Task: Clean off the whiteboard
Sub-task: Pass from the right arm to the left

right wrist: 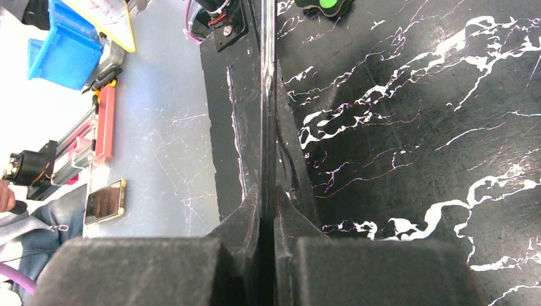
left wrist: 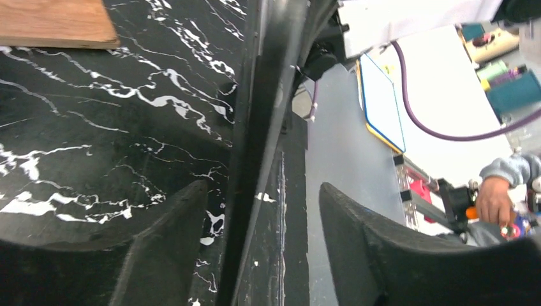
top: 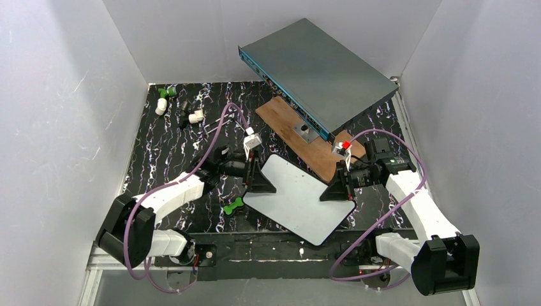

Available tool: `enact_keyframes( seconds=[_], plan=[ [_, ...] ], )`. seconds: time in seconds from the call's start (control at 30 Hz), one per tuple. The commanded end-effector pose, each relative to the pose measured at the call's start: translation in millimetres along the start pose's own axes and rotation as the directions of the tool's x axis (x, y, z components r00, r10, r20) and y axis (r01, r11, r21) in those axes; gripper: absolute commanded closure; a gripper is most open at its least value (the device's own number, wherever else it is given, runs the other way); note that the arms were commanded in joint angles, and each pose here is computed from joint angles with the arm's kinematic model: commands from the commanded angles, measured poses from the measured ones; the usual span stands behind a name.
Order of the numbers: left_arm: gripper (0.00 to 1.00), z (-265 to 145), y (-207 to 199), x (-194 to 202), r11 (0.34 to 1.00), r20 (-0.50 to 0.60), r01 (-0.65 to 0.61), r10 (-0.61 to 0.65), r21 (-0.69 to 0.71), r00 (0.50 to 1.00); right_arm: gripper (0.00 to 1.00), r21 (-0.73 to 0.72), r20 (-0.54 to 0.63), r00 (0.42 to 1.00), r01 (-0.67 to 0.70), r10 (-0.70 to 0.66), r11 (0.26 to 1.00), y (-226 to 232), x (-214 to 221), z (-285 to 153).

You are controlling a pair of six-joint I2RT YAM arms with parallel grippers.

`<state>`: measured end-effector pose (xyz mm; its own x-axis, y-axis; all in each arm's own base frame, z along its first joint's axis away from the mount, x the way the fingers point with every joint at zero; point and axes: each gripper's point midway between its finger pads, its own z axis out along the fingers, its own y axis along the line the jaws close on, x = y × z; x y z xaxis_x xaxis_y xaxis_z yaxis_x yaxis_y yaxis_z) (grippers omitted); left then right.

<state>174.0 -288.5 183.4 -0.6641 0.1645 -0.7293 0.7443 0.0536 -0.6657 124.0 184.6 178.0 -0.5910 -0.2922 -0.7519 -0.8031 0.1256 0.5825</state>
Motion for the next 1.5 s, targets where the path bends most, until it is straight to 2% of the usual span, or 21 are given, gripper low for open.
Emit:
enact_keyframes(
  seconds=[0.0,0.03,0.1,0.13,0.27,0.3,0.37,0.43,0.5,0.57,0.63,0.67,0.73,0.83,0.87,0.9,0.97,1.0,1.27,1.47],
  plan=[
    [0.43,0.6,-22.2,1.7,0.990,-0.019,-0.108,0.110,0.086,0.994,0.99,-0.080,0.082,0.993,0.094,-0.088,0.992,18.4,-30.6,-1.2],
    [0.48,0.4,-23.0,0.8,0.990,-0.018,-0.112,0.114,0.086,0.993,0.99,-0.079,0.082,0.993,0.094,-0.087,0.992,17.9,-30.3,-1.0],
    [0.89,0.4,-22.0,0.8,0.991,-0.023,-0.110,0.112,0.080,0.993,0.99,-0.076,0.080,0.993,0.091,-0.085,0.993,17.2,-29.9,-1.0],
    [1.00,0.2,-19.8,0.4,0.992,-0.024,-0.111,0.113,0.064,0.993,0.99,-0.075,0.080,0.993,0.091,-0.085,0.993,17.1,-29.9,-1.0],
    [1.00,-2.0,-18.2,-2.9,0.991,-0.008,-0.131,0.131,0.020,0.991,0.99,-0.074,0.080,0.993,0.091,-0.085,0.993,17.6,-29.5,-1.1],
    [0.94,-2.6,-19.6,-4.3,0.991,-0.004,-0.131,0.131,0.021,0.991,0.99,-0.075,0.081,0.993,0.092,-0.086,0.993,17.9,-29.2,-1.0],
    [0.72,-3.1,-21.8,-6.3,0.992,-0.003,-0.122,0.123,0.020,0.992,0.99,-0.078,0.083,0.993,0.094,-0.087,0.993,18.5,-29.8,-1.2],
    [0.66,-3.3,-25.3,-7.6,0.993,-0.002,-0.117,0.117,0.032,0.993,0.99,-0.082,0.085,0.992,0.095,-0.088,0.992,19.2,-30.0,-1.1],
    [0.63,-3.8,-26.9,-8.1,0.992,0.000,-0.117,0.117,0.038,0.993,0.99,-0.083,0.087,0.992,0.095,-0.087,0.992,19.4,-30.0,-1.2],
    [0.65,-3.5,-29.1,-8.6,0.992,0.002,-0.118,0.118,0.049,0.993,0.99,-0.085,0.087,0.992,0.098,-0.090,0.992,20.1,-30.0,-1.2],
    [0.71,-2.9,-29.7,-8.4,0.992,-0.001,-0.112,0.112,0.061,0.994,0.99,-0.084,0.088,0.992,0.098,-0.091,0.992,19.7,-30.1,-1.3],
    [0.78,-2.7,-30.5,-9.1,0.991,-0.003,-0.112,0.112,0.067,0.994,0.99,-0.084,0.087,0.992,0.095,-0.088,0.992,19.6,-29.9,-1.2],
    [1.00,-2.4,-30.5,-9.8,0.991,-0.002,-0.115,0.116,0.069,0.993,0.99,-0.085,0.086,0.992,0.096,-0.089,0.992,19.7,-30.0,-1.0],
    [1.00,-4.2,-31.8,-13.8,0.989,0.028,-0.139,0.138,0.044,0.990,0.99,-0.081,0.084,0.993,0.091,-0.085,0.993,18.9,-29.7,-1.1],
    [1.00,-6.0,-32.9,-16.3,0.987,0.043,-0.156,0.155,0.025,0.987,0.90,-0.076,0.082,0.993,0.092,-0.086,0.993,18.2,-29.9,-1.4],
    [1.00,-10.1,-35.3,-19.4,0.985,0.059,-0.171,0.171,-0.004,0.983,0.75,-0.069,0.079,0.993,0.091,-0.085,0.993,17.5,-30.0,-1.8],
    [1.00,-19.7,-34.7,-22.7,0.981,0.077,-0.179,0.185,-0.071,0.980,0.51,-0.056,0.075,0.993,0.096,-0.092,0.994,17.4,-30.8,-3.0],
    [1.00,-24.8,-36.4,-22.8,0.979,0.087,-0.181,0.189,-0.092,0.978,0.44,-0.049,0.074,0.993,0.097,-0.093,0.994,18.2,-31.0,-4.2],
    [1.00,-61.5,-36.7,-8.4,0.943,0.129,-0.100,0.147,-0.317,0.981,0.33,0.022,0.117,0.984,0.130,-0.132,0.991,19.6,-41.1,-18.7],
    [1.00,-111.2,-27.4,-8.7,0.793,0.202,-0.061,0.227,-0.606,0.953,0.29,0.154,0.193,0.970,0.116,-0.145,0.981,7.3,-51.9,-42.6]
  ],
)
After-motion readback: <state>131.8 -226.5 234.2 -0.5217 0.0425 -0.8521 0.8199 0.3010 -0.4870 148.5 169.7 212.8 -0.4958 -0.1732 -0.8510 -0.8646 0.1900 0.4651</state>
